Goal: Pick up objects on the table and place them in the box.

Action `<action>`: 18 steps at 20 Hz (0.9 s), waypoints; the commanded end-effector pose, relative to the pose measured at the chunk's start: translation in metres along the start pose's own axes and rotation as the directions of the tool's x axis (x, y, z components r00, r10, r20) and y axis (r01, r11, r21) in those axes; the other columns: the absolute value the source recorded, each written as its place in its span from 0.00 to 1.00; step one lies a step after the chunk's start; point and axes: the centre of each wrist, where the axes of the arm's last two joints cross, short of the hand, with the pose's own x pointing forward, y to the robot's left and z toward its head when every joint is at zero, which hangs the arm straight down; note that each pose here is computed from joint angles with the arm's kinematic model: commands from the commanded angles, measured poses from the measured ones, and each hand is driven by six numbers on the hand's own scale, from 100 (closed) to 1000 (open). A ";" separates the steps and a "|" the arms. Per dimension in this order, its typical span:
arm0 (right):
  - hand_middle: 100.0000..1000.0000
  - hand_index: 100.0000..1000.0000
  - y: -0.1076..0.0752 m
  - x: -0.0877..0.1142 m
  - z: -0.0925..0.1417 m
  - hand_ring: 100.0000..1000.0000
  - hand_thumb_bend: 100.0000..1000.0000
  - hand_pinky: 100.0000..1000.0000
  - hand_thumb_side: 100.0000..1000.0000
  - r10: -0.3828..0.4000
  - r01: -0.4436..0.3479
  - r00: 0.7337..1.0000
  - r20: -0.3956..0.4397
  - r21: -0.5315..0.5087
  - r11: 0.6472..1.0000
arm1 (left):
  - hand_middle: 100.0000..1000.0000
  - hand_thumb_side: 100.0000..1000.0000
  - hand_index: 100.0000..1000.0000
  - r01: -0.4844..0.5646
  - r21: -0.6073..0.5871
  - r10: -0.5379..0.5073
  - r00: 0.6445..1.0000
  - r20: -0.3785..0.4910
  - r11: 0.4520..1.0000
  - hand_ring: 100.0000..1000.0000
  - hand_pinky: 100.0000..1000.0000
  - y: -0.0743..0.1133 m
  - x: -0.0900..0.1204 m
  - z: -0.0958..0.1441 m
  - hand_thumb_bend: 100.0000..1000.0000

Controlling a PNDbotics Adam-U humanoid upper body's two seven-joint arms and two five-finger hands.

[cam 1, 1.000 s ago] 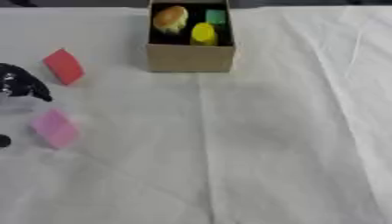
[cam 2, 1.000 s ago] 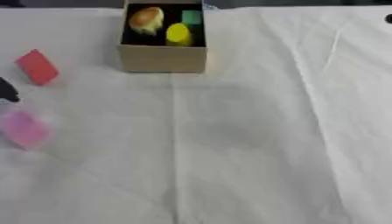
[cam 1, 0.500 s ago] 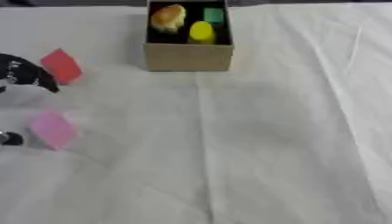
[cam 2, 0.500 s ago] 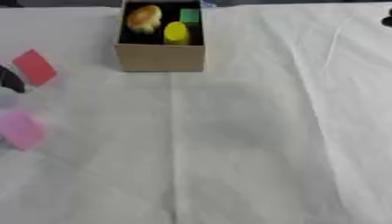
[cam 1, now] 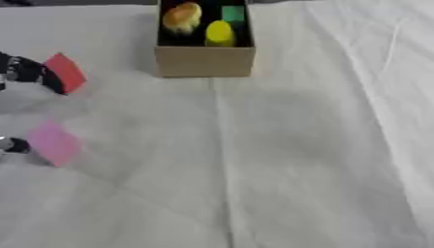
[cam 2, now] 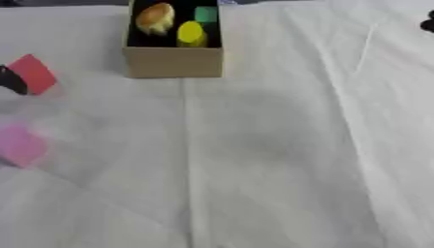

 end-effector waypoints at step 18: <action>0.58 0.73 -0.002 0.005 -0.002 0.62 0.00 0.71 0.68 -0.025 0.025 1.000 0.003 -0.030 0.999 | 0.80 0.16 0.86 0.035 -0.178 -0.030 0.999 0.032 0.983 0.86 0.92 -0.001 -0.005 0.002 0.57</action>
